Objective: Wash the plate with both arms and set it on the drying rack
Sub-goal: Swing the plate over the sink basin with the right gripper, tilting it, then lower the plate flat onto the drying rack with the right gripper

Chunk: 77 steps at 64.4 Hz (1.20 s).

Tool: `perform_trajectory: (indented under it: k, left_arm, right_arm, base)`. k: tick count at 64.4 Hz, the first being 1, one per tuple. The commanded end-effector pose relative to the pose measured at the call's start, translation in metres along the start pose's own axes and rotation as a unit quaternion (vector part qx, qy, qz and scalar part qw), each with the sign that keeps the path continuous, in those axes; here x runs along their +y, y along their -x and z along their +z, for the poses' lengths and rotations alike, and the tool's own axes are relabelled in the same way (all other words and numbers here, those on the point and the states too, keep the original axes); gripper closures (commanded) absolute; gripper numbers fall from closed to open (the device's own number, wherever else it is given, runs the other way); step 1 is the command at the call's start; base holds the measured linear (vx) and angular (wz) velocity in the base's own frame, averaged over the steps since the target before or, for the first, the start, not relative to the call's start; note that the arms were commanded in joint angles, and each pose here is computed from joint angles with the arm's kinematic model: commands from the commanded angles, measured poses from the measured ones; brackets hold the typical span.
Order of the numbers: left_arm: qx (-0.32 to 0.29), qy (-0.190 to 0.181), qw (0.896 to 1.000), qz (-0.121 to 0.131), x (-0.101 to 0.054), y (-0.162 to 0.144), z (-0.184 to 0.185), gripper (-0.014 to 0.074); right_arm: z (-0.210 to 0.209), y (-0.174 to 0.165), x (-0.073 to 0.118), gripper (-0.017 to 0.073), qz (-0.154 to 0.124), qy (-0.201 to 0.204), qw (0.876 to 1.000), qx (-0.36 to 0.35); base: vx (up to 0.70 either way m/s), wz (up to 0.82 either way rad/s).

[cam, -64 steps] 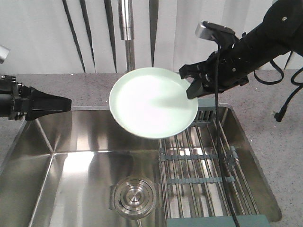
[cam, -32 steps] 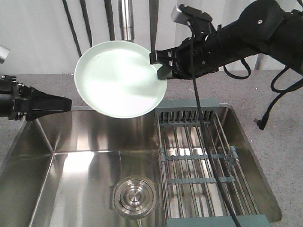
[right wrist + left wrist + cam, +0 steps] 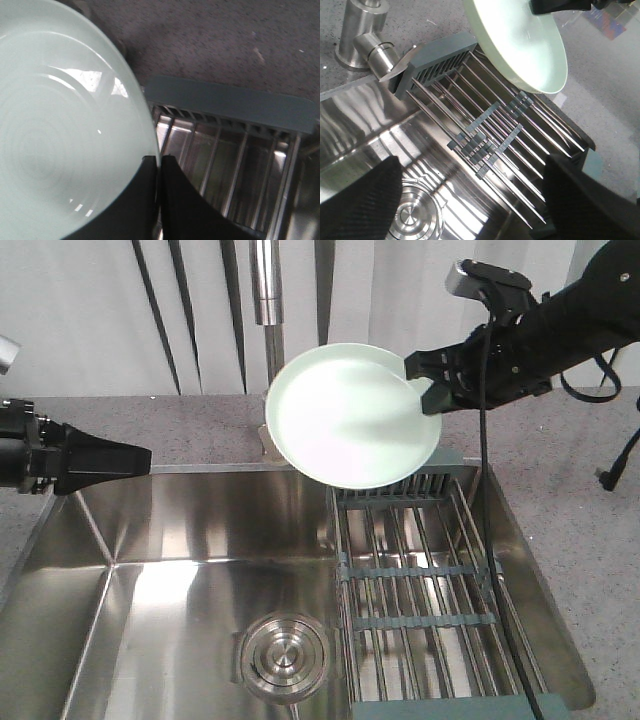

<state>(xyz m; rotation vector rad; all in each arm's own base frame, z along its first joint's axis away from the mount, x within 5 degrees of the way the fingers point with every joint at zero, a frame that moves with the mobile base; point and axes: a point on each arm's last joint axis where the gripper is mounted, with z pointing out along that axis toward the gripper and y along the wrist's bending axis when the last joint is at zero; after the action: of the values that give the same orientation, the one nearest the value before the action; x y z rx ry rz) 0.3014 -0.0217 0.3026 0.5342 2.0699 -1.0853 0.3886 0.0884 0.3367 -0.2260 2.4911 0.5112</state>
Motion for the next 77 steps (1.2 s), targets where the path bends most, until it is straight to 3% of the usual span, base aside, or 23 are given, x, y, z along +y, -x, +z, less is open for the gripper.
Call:
perform_trajectory:
  k: [1, 13, 26, 59, 77]
  left_arm:
    - [-0.036, -0.027, 0.999, 0.016, -0.019, 0.013, -0.008, 0.0038]
    - [-0.036, -0.027, 0.999, 0.016, -0.019, 0.013, -0.008, 0.0038]
    - [-0.036, -0.027, 0.999, 0.016, -0.019, 0.013, -0.008, 0.0038]
    - [-0.036, -0.027, 0.999, 0.016, -0.019, 0.013, -0.008, 0.0038]
    - [-0.036, -0.027, 0.999, 0.016, -0.019, 0.013, -0.008, 0.0038]
  right_arm:
    - [-0.031, 0.008, -0.006, 0.0561, 0.009, -0.027, 0.999, -0.031]
    - [-0.033, -0.002, -0.021, 0.0554, -0.028, -0.088, 0.995, 0.028]
    - [-0.021, -0.012, -0.027, 0.0543, -0.051, -0.091, 0.990, 0.094]
    - [0.028, -0.025, -0.046, 0.0423, -0.043, -0.084, 0.980, 0.177]
    - [0.034, -0.026, -0.048, 0.0271, -0.052, -0.080, 0.978, 0.184]
  base:
    - [0.00, 0.00]
    - [0.00, 0.00]
    - [0.00, 0.00]
    - [0.00, 0.00]
    - [0.00, 0.00]
